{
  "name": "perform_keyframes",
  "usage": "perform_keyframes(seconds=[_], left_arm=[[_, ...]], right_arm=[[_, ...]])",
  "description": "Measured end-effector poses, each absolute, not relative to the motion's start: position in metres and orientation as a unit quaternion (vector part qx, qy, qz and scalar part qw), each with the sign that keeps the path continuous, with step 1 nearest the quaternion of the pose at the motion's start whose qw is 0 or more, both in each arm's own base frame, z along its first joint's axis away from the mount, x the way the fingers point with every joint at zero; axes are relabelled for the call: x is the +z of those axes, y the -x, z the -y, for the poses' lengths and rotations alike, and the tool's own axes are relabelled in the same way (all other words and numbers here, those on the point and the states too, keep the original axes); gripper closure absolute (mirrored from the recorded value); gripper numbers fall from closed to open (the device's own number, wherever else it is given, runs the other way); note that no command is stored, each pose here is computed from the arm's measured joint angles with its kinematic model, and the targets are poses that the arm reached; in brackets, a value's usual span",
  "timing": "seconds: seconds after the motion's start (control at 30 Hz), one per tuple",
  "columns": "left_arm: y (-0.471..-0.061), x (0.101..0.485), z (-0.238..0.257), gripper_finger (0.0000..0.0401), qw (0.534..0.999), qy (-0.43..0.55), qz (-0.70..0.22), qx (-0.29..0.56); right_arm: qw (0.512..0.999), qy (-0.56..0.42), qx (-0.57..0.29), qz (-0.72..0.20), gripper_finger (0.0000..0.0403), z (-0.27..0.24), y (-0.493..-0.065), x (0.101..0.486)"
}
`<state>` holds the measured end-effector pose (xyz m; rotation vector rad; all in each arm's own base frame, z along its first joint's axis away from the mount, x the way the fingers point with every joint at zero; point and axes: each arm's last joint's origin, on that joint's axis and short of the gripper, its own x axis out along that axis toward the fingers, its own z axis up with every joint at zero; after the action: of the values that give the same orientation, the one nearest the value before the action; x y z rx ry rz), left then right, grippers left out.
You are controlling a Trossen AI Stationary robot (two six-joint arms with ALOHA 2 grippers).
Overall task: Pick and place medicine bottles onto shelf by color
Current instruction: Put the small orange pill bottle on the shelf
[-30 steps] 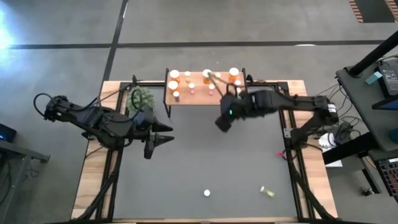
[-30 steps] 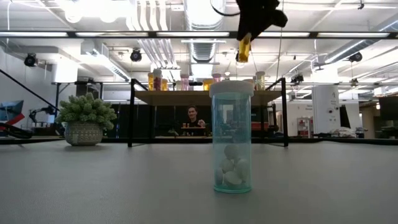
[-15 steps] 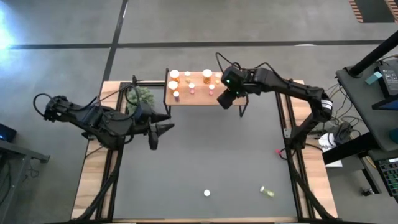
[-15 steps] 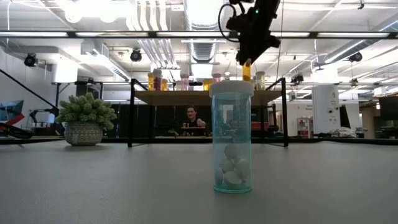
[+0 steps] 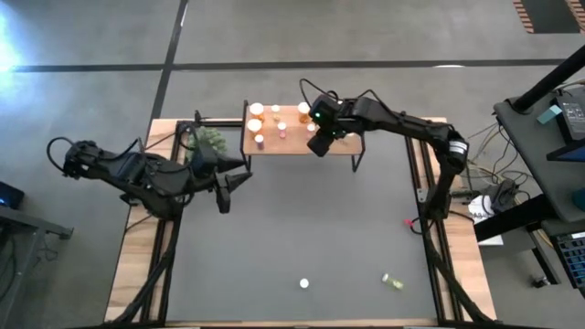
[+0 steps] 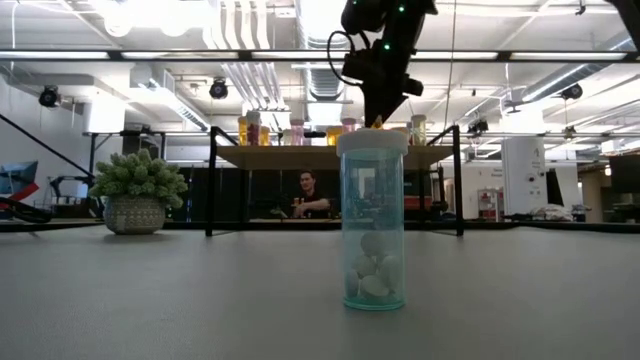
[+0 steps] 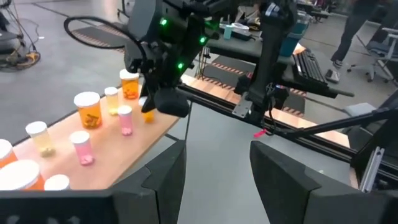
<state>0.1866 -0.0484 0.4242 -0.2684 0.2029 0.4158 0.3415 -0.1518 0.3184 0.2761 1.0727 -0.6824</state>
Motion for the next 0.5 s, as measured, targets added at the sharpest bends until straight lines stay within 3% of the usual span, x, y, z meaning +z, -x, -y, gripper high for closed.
perform_keyframes(seconds=[0.5], left_arm=[[-0.161,0.436,0.039,0.0239,0.968,0.131,-0.075,0.198]], right_arm=[[0.817,-0.139,-0.333,-0.450,0.0284,0.159,-0.346,0.348]])
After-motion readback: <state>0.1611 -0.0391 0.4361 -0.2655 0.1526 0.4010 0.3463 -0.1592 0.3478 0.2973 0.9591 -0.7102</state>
